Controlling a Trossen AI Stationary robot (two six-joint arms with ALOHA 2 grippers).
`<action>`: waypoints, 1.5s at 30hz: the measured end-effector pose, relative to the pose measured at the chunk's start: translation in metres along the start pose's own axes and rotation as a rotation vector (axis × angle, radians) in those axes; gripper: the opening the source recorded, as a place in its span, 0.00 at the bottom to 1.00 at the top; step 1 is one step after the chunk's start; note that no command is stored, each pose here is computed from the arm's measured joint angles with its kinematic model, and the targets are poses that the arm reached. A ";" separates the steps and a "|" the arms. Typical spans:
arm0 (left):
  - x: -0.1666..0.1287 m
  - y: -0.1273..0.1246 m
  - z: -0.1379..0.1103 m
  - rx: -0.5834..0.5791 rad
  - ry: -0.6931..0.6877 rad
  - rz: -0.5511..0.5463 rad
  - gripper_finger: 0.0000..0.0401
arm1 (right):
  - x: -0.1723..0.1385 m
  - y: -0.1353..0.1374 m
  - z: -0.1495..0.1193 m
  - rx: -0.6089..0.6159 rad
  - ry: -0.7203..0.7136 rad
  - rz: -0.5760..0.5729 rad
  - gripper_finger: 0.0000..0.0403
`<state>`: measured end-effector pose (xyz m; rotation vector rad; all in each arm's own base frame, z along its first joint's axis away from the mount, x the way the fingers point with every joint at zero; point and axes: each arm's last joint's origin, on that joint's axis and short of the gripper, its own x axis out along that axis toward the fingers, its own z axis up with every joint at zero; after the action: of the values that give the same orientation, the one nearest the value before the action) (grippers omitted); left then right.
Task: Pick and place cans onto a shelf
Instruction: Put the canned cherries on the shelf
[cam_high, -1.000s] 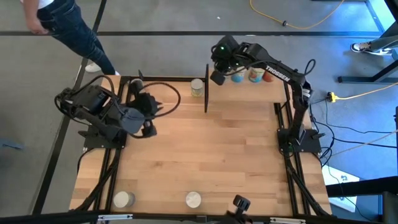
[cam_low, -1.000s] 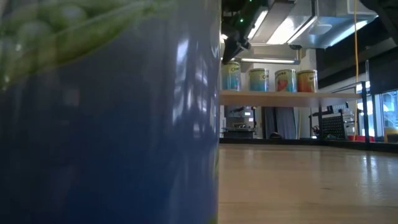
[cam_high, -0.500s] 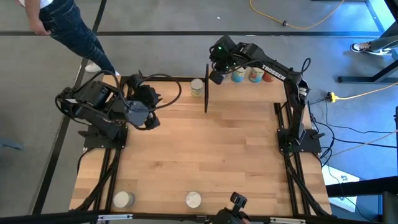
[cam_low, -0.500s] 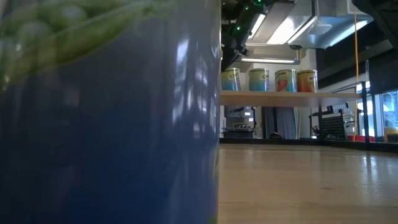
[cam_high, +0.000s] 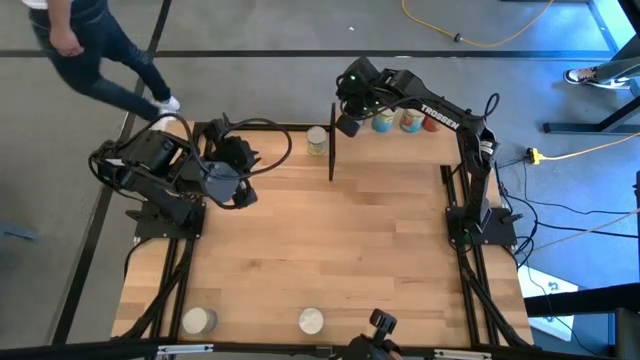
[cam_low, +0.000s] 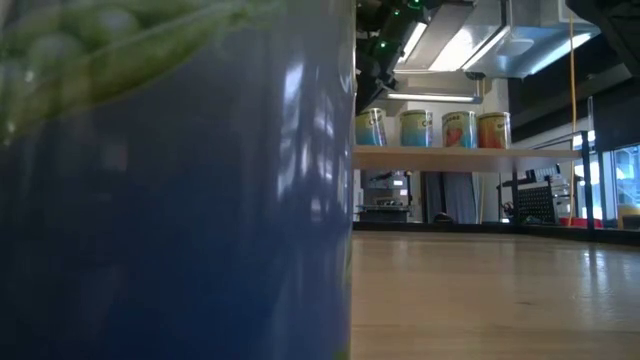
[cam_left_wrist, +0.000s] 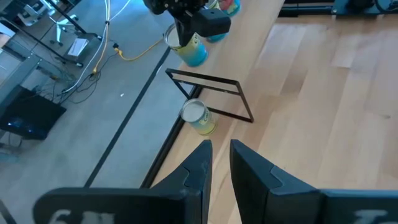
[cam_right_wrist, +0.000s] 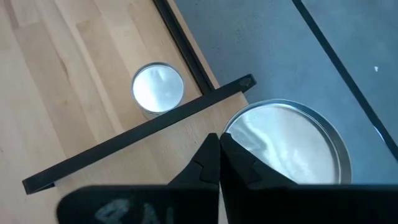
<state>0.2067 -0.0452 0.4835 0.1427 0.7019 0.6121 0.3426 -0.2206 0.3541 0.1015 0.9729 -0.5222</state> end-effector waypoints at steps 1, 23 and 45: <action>0.000 0.000 0.000 0.000 0.000 0.000 0.13 | 0.000 0.000 0.000 -0.004 0.000 0.000 0.00; 0.000 0.000 0.000 0.001 0.000 0.000 0.13 | -0.008 -0.001 0.004 -0.011 -0.012 -0.002 0.00; 0.000 -0.002 -0.001 0.002 0.021 -0.048 0.13 | -0.008 0.000 0.000 -0.017 0.020 0.030 0.02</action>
<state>0.2070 -0.0465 0.4826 0.1211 0.7238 0.5678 0.3392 -0.2175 0.3610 0.1058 0.9933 -0.4860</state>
